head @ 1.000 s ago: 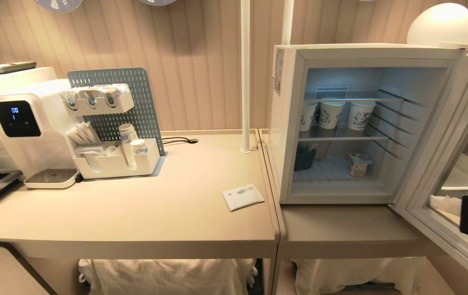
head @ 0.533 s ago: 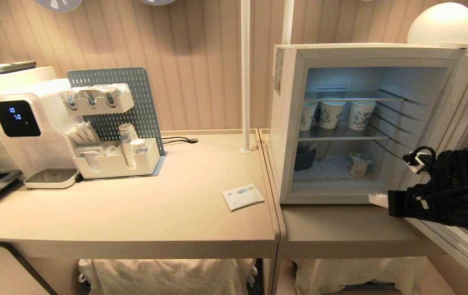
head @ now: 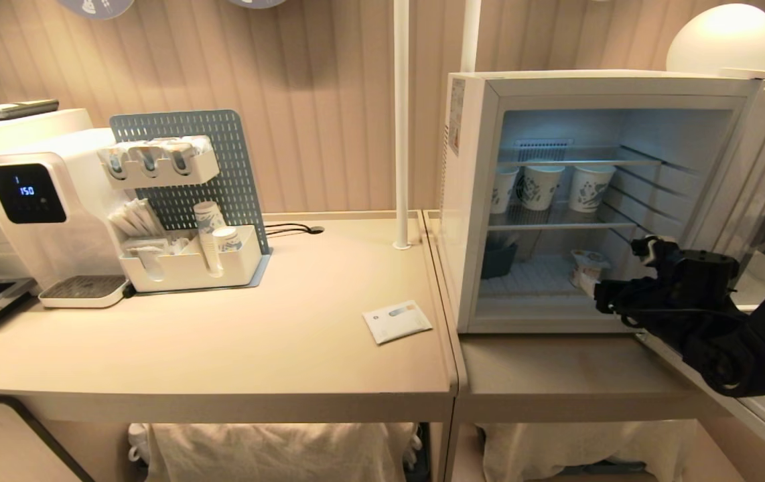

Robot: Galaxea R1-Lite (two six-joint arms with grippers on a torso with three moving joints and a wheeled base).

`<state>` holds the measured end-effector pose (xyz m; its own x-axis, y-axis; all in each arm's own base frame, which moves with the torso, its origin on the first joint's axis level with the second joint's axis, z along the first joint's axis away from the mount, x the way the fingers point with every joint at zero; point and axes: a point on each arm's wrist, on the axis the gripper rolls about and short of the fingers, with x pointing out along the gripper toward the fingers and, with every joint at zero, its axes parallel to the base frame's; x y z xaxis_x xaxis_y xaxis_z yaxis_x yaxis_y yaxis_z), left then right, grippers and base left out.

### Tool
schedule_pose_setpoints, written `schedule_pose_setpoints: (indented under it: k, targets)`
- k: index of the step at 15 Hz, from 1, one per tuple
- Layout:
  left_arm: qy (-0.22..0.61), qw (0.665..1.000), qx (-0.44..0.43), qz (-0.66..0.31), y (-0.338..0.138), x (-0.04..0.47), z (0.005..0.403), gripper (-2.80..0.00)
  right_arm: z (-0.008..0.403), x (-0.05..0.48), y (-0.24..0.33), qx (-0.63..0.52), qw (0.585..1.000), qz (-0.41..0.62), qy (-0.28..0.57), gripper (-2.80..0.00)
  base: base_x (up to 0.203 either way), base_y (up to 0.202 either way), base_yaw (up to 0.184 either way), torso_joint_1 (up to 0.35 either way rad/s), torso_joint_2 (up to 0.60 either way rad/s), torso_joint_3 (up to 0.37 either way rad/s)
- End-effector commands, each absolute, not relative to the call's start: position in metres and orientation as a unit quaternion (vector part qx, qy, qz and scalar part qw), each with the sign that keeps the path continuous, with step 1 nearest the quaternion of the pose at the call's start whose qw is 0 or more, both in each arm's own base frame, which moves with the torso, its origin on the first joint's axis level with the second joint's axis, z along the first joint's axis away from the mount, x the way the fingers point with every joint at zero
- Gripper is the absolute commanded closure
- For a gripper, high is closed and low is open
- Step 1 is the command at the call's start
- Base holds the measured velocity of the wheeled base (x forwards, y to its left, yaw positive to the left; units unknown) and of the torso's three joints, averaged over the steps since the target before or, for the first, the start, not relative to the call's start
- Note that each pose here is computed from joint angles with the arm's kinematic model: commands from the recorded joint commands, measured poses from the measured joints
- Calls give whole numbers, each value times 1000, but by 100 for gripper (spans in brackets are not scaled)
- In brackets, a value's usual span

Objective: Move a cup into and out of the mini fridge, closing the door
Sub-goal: Take the yoghurt out of the freezer

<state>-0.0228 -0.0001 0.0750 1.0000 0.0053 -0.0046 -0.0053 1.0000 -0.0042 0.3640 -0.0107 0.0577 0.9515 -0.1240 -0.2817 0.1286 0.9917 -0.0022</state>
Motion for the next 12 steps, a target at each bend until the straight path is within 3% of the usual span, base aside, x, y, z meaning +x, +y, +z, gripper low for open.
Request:
schedule_pose_setpoints:
  k: [1,12]
  targets:
    - [3,1000,-2,3,0,-23,75,0,28,383,-16,7,985,-77,157,-280,0,0,0,0,0,0]
    - [3,1000,-3,3,0,-23,75,0,15,444,-31,8,982,-92,164,-280,0,0,0,0,0,0]
